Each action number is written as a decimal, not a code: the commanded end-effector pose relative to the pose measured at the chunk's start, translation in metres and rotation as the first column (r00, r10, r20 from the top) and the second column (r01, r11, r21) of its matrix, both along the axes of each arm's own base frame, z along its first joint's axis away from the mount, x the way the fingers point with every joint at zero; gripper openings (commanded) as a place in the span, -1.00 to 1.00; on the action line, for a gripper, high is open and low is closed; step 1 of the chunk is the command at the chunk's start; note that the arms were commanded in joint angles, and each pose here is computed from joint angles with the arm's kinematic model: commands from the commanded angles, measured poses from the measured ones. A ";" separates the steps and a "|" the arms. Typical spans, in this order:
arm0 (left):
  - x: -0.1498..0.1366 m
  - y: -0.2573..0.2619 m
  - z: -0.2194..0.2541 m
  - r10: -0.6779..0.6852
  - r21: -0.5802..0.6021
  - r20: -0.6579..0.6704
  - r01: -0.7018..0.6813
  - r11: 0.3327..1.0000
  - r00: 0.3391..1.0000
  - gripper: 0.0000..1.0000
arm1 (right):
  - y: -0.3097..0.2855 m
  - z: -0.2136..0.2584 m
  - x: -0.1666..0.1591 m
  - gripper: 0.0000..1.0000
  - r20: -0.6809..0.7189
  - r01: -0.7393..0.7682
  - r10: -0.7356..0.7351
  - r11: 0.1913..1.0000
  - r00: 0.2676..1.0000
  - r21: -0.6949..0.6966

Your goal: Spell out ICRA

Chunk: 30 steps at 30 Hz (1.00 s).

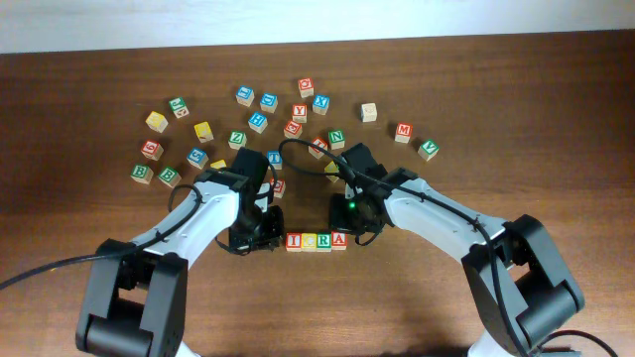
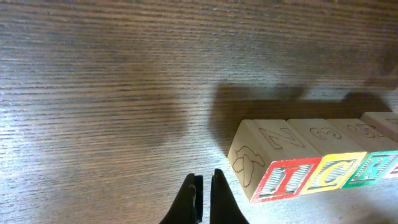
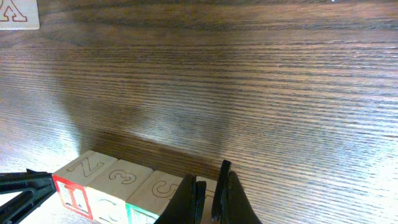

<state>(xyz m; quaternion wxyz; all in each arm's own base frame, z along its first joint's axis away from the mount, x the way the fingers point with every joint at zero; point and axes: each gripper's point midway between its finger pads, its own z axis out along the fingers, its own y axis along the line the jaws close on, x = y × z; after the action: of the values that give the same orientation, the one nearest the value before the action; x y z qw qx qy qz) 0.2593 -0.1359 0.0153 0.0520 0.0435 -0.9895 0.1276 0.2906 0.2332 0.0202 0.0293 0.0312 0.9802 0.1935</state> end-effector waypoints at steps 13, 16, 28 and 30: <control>-0.003 0.000 -0.003 0.003 0.004 -0.012 -0.003 1.000 1.000 -1.00 | 0.008 0.001 -0.004 -0.92 -0.025 -0.015 0.016 0.999 1.000 0.029; -0.003 0.000 -0.003 0.003 0.003 -0.011 -0.003 1.000 1.000 -1.00 | 0.006 -0.001 -0.008 -0.92 -0.042 -0.019 0.019 1.000 0.999 0.019; -0.001 -0.001 -0.003 0.006 0.002 -0.006 -0.006 1.000 1.000 -1.00 | 0.009 0.001 -0.008 -0.92 -0.044 -0.024 0.026 0.999 0.999 0.041; -0.002 -0.001 -0.003 0.007 0.002 -0.007 -0.006 1.000 1.000 -1.00 | 0.010 0.002 -0.004 -0.92 -0.027 -0.022 0.023 0.999 0.999 0.045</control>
<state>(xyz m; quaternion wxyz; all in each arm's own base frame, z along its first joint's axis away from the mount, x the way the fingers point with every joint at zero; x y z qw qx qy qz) 0.2610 -0.1364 0.0153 0.0486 0.0430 -0.9895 0.1289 0.2820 0.2378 0.0214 0.0069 0.0295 0.9775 0.2088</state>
